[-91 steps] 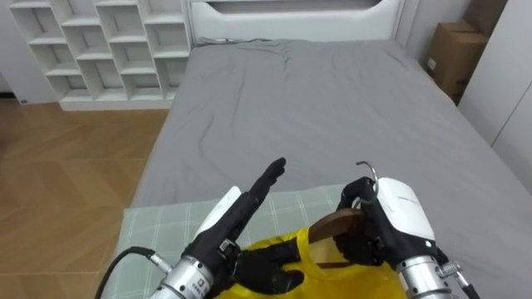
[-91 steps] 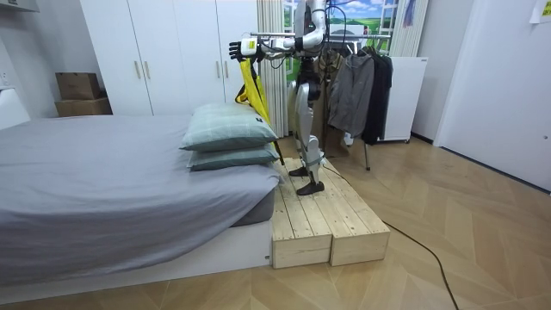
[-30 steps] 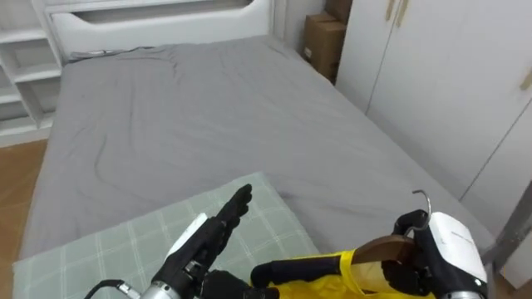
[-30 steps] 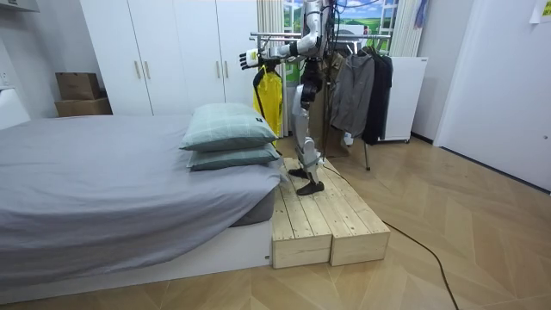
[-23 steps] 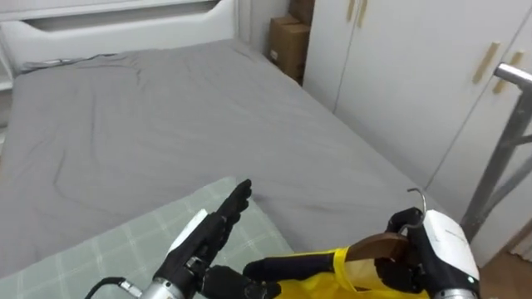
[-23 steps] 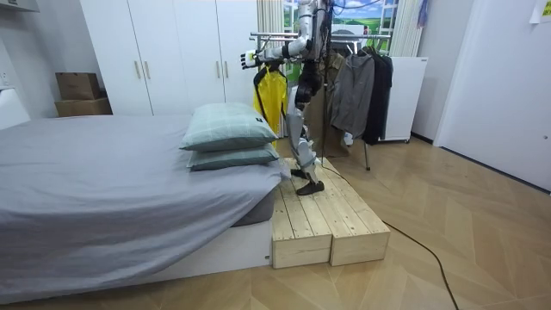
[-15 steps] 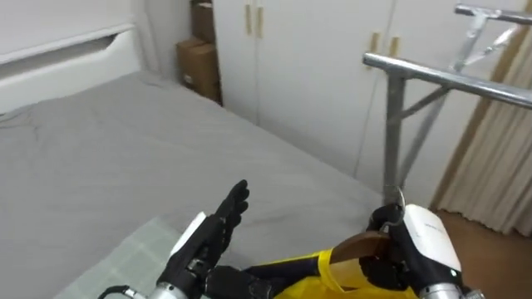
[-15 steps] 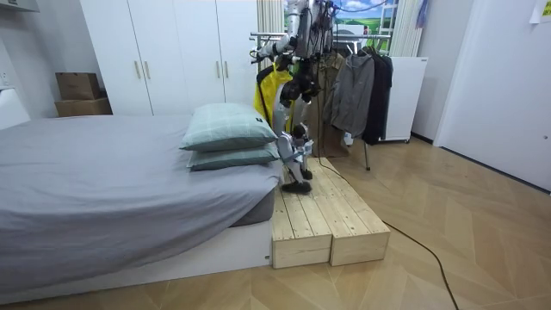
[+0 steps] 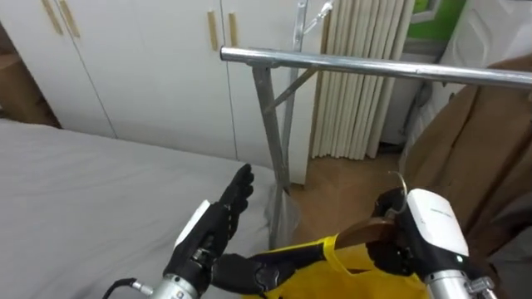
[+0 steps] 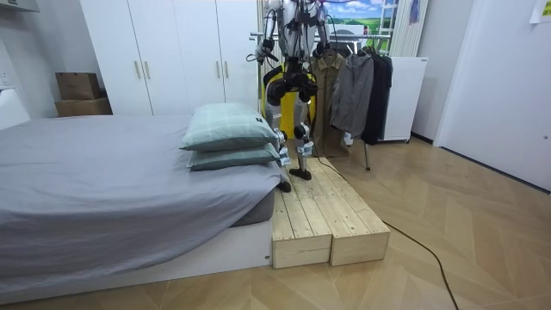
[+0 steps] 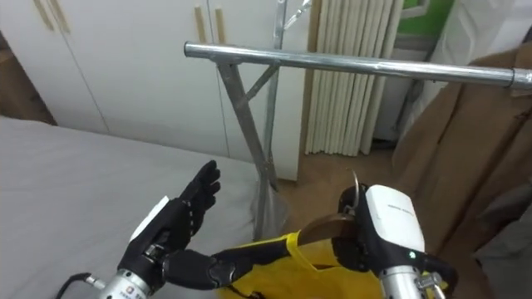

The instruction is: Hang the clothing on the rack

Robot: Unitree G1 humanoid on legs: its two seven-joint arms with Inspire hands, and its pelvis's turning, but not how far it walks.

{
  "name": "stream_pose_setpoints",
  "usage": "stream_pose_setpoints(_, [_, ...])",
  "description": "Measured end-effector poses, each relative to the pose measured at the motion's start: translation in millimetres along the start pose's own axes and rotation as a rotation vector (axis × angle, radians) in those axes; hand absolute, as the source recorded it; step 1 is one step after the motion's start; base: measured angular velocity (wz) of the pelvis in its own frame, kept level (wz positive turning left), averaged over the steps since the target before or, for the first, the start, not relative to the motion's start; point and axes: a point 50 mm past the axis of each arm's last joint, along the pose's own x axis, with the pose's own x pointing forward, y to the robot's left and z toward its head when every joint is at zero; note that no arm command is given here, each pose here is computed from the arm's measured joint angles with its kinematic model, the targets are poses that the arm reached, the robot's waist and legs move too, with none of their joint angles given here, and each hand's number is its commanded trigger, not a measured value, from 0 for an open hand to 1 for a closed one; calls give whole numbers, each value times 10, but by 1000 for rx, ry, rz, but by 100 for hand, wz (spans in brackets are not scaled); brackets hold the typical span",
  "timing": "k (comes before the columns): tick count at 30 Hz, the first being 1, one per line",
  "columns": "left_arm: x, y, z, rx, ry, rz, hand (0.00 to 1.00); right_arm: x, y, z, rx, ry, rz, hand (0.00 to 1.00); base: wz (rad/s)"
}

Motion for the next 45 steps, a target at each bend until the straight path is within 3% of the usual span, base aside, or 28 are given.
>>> stream_pose_setpoints(6, [-12, 111, 23, -17, -10, 49, 0, -15, 23, -12, 6, 9, 5, 100, -45])
stream_pose_setpoints(12, [151, 132, 198, -19, -86, 43, 0, -35, 34, -30, 3, 23, 11, 100, -17])
stream_pose_setpoints(21, [95, 283, 186, -16, -81, 134, 0, 9, -76, 63, 8, -11, -53, 100, -10])
stream_pose_setpoints(45, [74, 325, 188, -18, -82, 172, 0, 54, -248, 185, 13, -71, -173, 100, -2])
